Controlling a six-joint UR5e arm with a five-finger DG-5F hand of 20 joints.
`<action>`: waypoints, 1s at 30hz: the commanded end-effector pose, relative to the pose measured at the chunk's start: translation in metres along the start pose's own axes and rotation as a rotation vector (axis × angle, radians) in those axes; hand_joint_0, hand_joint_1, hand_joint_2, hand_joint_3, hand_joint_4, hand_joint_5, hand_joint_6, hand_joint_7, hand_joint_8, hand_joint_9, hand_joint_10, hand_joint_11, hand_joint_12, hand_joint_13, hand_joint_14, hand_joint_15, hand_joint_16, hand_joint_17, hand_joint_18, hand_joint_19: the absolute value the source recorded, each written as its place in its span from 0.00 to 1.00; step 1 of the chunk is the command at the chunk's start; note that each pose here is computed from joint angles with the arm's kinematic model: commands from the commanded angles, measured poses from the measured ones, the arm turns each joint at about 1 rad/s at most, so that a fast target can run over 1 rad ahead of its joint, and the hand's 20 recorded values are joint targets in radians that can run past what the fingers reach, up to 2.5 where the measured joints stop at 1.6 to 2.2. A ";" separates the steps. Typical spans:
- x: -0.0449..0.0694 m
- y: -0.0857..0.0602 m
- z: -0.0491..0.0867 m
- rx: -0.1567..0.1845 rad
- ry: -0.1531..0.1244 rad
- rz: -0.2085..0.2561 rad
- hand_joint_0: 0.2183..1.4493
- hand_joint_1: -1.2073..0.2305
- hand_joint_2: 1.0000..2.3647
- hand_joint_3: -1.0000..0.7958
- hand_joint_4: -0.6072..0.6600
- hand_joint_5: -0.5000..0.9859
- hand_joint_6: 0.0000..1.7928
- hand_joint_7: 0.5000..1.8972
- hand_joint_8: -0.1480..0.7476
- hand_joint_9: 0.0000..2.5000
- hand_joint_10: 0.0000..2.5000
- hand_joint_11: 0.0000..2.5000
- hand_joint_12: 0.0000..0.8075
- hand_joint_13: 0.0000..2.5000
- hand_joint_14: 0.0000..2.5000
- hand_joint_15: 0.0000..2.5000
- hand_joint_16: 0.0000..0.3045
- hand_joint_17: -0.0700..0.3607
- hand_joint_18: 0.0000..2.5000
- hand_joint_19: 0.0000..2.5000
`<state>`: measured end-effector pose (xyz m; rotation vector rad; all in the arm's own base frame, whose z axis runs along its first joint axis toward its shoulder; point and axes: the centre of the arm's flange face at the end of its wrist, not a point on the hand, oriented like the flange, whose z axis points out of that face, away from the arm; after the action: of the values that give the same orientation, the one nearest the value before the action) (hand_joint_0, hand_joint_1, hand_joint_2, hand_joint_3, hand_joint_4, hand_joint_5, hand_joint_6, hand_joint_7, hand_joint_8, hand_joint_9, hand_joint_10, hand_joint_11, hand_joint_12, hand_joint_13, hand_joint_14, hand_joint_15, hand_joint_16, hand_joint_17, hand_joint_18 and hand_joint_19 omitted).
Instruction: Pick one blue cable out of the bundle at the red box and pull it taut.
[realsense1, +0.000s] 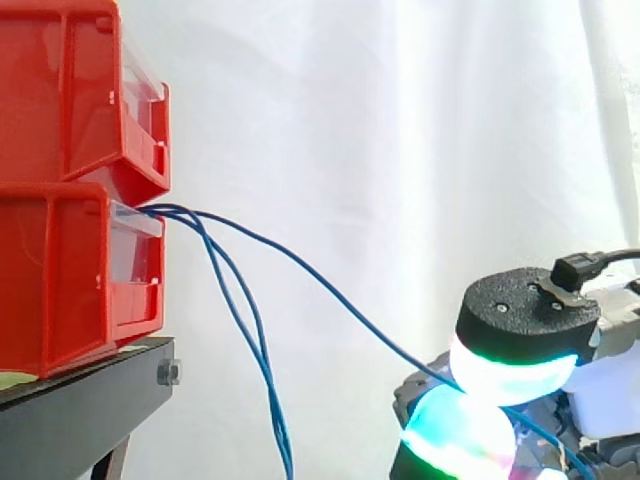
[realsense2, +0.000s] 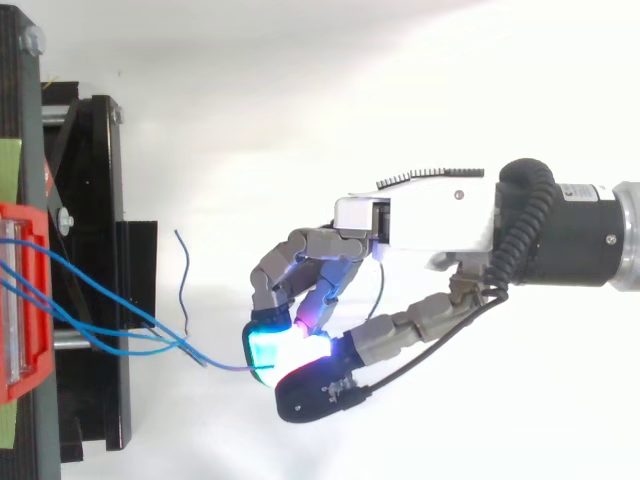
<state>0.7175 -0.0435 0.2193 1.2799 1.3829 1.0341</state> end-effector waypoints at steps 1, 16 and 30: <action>0.000 0.000 0.001 -0.012 0.002 0.003 0.34 0.24 0.06 0.61 0.39 0.26 0.51 0.52 0.63 0.41 0.00 0.45 0.51 0.24 0.00 0.12 0.22 0.51 0.19 0.06; 0.000 0.001 0.001 -0.015 0.001 -0.006 0.34 0.23 0.05 0.61 0.39 0.26 0.51 0.52 0.63 0.41 0.00 0.45 0.51 0.24 0.00 0.12 0.22 0.51 0.19 0.06; 0.000 0.001 0.001 -0.016 0.001 -0.006 0.34 0.24 0.04 0.61 0.39 0.26 0.51 0.52 0.63 0.42 0.00 0.45 0.51 0.24 0.00 0.12 0.22 0.51 0.19 0.06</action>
<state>0.7190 -0.0435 0.2197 1.2627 1.3757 1.0393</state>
